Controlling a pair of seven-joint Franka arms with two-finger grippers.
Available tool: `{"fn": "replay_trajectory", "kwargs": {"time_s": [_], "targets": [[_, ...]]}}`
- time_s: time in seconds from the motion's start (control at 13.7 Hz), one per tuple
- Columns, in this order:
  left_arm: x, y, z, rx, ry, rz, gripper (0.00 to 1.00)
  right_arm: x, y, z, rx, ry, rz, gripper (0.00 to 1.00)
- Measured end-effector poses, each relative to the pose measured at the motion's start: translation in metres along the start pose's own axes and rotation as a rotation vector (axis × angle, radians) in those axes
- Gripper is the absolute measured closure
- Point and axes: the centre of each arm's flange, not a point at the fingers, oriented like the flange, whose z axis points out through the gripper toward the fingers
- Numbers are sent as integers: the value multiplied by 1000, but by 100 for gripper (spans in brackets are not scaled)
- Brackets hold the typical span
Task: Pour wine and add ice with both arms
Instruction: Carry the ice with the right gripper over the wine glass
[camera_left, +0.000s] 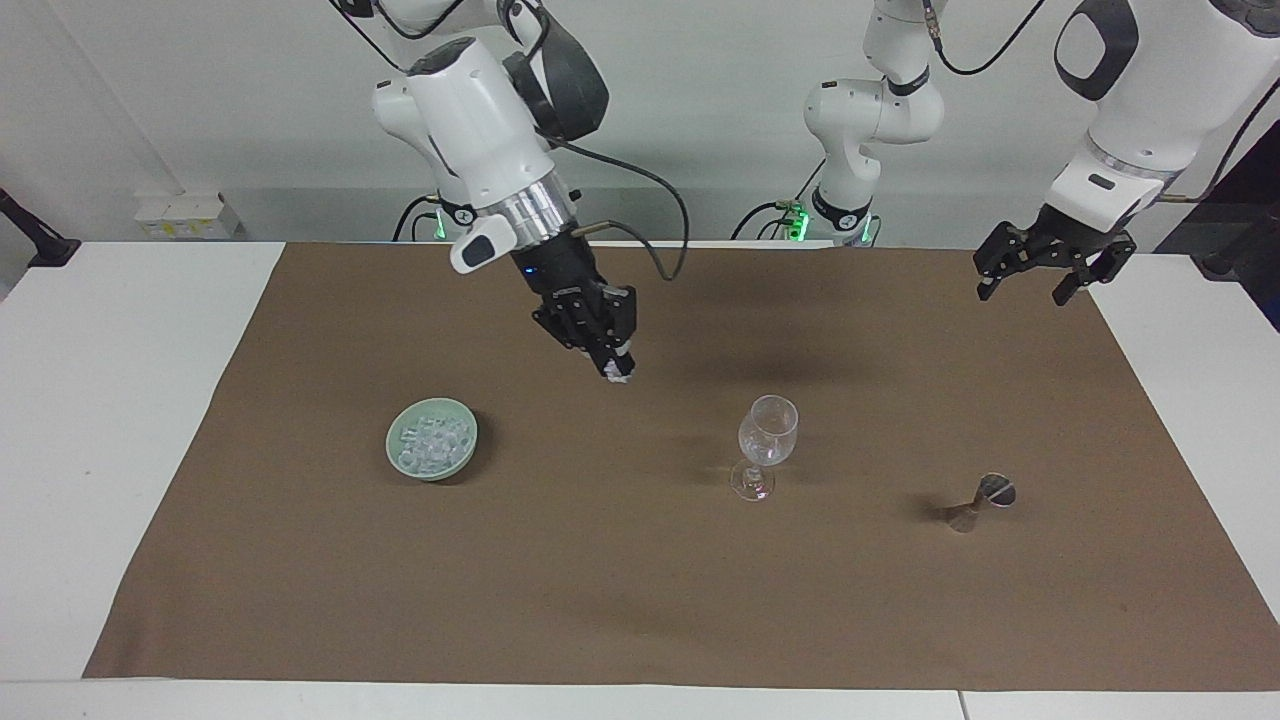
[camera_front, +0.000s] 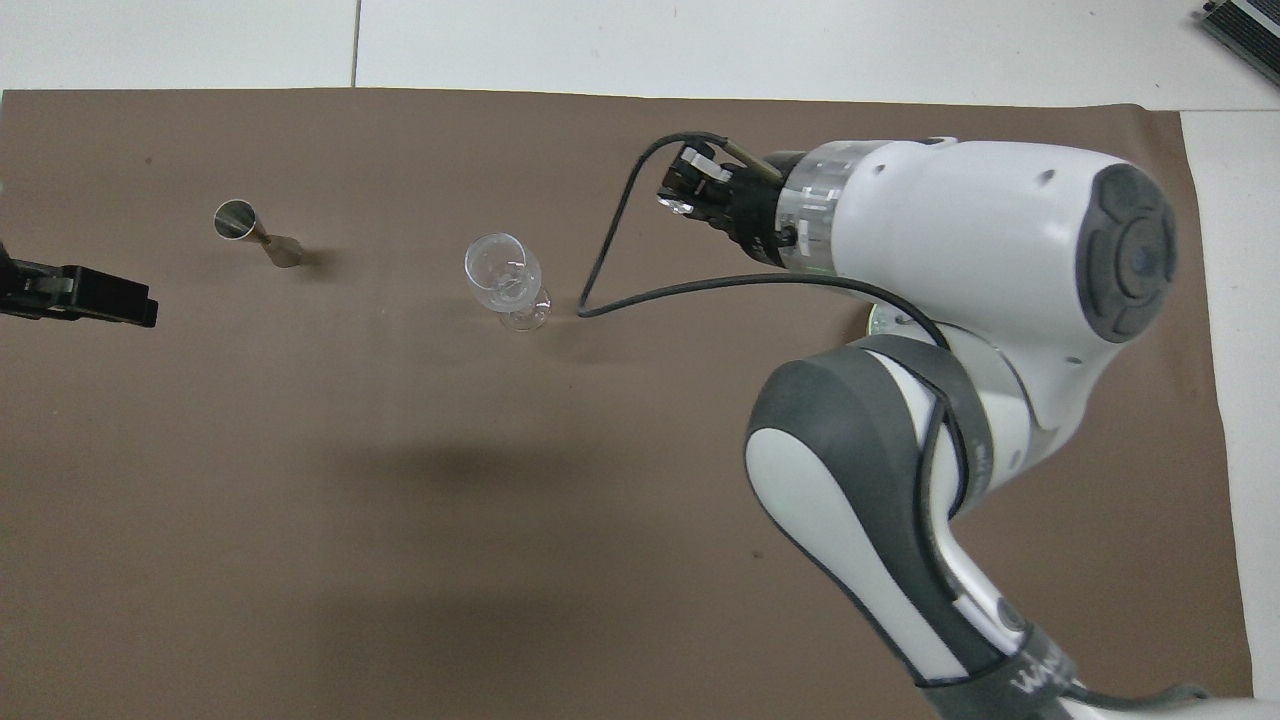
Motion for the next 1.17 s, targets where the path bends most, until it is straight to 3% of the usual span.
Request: {"fn": "replay_trajectory", "kwargs": {"time_s": [0.22, 0.44, 0.8, 1.17], "targets": [[1, -3, 2, -3, -2, -7, 0, -10, -42, 8, 74, -18, 33, 74], [1, -5, 3, -7, -5, -15, 0, -35, -59, 16, 88, -47, 3, 74], [4, -6, 11, -7, -21, -20, 0, -72, -68, 44, 64, -92, -47, 74], [5, -12, 13, -6, -25, -29, 0, -100, -70, 72, 11, -91, -140, 74]]}}
